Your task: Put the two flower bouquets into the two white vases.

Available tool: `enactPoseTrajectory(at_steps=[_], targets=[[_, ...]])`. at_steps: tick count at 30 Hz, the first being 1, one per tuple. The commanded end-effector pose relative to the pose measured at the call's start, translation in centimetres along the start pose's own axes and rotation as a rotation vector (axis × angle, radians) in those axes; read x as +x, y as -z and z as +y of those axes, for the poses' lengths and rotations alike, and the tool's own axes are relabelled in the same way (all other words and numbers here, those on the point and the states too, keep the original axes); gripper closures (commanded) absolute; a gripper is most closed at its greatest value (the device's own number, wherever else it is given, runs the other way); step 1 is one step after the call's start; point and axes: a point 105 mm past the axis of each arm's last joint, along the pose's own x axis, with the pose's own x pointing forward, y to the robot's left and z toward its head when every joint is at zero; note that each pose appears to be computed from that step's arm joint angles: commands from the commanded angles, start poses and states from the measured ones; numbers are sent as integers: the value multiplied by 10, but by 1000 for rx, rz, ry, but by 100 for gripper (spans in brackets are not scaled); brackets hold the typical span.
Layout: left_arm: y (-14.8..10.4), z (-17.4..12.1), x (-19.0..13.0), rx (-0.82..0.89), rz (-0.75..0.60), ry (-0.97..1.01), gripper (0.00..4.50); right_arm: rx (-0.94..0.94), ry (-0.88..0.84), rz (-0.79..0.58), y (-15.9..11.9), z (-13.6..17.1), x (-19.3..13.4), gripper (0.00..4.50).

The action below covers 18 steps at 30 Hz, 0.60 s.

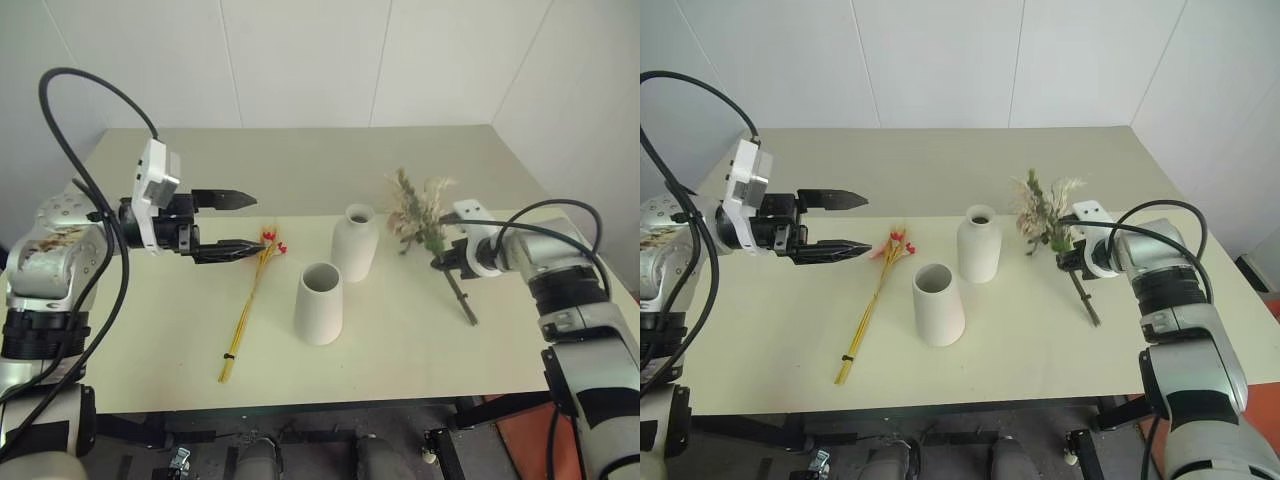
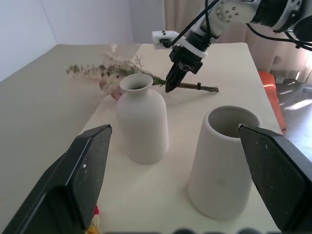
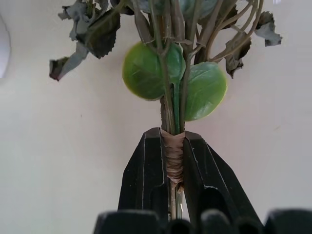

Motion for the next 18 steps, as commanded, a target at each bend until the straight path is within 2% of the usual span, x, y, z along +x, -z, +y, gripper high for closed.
enactPoseTrajectory(at_steps=[1,4,8,11,13,18], targets=[[-14,1,-10,31,-26,-60,0,50,108,-304,-47,-16,-29,428],[-14,2,-12,18,-26,-82,0,6,253,-573,-76,-22,-50,428],[-14,3,-13,10,-28,-100,0,123,122,-856,-127,1,-77,428],[-14,3,-12,10,-28,-100,0,130,30,-997,-153,26,-92,428],[-15,3,-11,11,-29,-99,0,50,-49,-1104,-171,61,-99,428],[-15,2,-9,15,-23,-96,0,-24,-180,-1211,-183,112,-103,428]])
